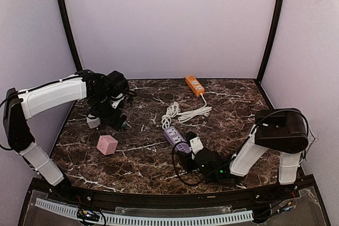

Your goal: Pull the plug off the socket

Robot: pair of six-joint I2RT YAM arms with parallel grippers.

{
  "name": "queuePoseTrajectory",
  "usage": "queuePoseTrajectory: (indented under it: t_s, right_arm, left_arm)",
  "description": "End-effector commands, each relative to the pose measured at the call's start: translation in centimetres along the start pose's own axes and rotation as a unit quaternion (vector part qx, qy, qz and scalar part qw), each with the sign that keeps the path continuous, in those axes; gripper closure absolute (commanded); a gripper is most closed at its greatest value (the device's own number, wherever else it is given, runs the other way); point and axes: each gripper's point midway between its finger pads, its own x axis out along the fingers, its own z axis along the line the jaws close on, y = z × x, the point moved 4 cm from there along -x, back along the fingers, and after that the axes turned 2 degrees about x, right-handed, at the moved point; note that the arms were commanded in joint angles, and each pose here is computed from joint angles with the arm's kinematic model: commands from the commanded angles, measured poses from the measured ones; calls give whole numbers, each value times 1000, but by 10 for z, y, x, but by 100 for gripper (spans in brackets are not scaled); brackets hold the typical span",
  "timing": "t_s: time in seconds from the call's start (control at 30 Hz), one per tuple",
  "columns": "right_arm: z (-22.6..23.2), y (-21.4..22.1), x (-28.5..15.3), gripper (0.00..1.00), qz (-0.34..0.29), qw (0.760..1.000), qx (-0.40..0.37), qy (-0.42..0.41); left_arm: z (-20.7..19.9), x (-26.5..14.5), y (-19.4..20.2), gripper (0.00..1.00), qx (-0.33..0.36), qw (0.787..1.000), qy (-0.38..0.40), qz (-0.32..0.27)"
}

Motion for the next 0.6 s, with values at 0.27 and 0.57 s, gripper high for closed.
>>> queuePoseTrajectory:
  t_s: [0.27, 0.57]
  right_arm:
    - [-73, 18, -9, 100, 31, 986, 99, 132]
    - [-28, -3, 26, 100, 46, 997, 24, 55]
  left_arm:
    - [-7, -2, 21, 1, -24, 998, 50, -16]
    - [-14, 1, 17, 1, -28, 997, 67, -19]
